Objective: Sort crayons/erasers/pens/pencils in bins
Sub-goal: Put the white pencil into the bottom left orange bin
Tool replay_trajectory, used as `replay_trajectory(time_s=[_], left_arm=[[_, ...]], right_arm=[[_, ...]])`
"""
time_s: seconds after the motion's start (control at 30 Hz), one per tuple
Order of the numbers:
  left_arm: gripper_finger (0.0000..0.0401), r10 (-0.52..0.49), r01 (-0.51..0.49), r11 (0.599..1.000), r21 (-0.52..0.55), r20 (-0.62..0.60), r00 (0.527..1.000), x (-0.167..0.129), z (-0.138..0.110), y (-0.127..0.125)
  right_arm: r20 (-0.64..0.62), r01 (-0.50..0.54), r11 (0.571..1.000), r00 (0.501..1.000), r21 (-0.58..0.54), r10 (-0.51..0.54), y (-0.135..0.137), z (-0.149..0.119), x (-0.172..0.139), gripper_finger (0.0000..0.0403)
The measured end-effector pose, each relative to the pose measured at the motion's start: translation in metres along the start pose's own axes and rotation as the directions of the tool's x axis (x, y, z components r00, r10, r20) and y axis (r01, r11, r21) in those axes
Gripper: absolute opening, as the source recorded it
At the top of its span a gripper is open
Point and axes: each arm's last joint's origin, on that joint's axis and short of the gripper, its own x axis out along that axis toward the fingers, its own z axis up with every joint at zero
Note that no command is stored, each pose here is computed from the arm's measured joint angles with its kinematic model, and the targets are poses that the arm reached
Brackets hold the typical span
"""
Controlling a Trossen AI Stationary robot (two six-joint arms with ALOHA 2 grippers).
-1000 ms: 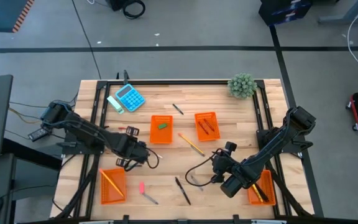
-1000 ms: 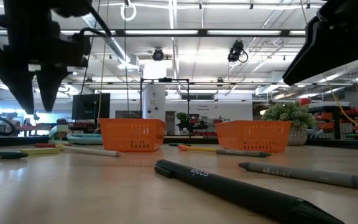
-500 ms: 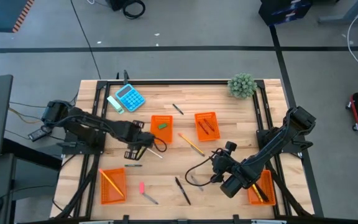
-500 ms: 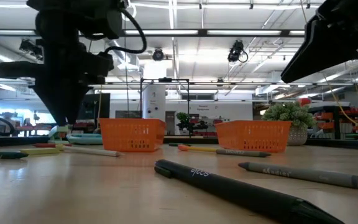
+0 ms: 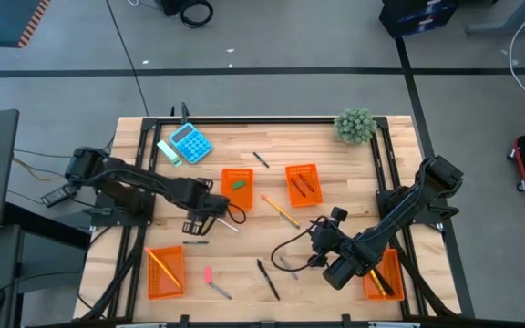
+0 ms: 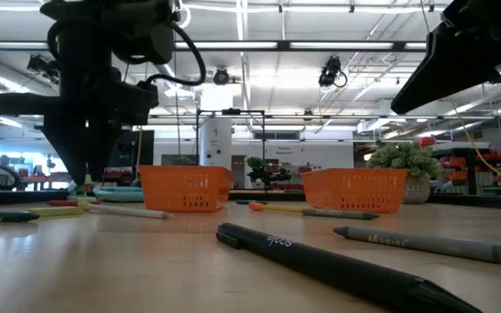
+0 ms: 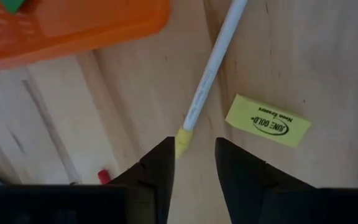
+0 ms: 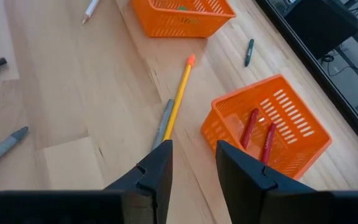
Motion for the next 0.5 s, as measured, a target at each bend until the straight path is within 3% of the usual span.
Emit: replay_trajectory(time_s=[0.5], left_arm=[[0.0118,-0.008,0.009,1.0,0.014,-0.071,0.997,0.02,0.005,0.003]], right_arm=[[0.006,-0.002,1.0,1.0,0.001,0.002,0.001,0.0,0.0,0.0129]])
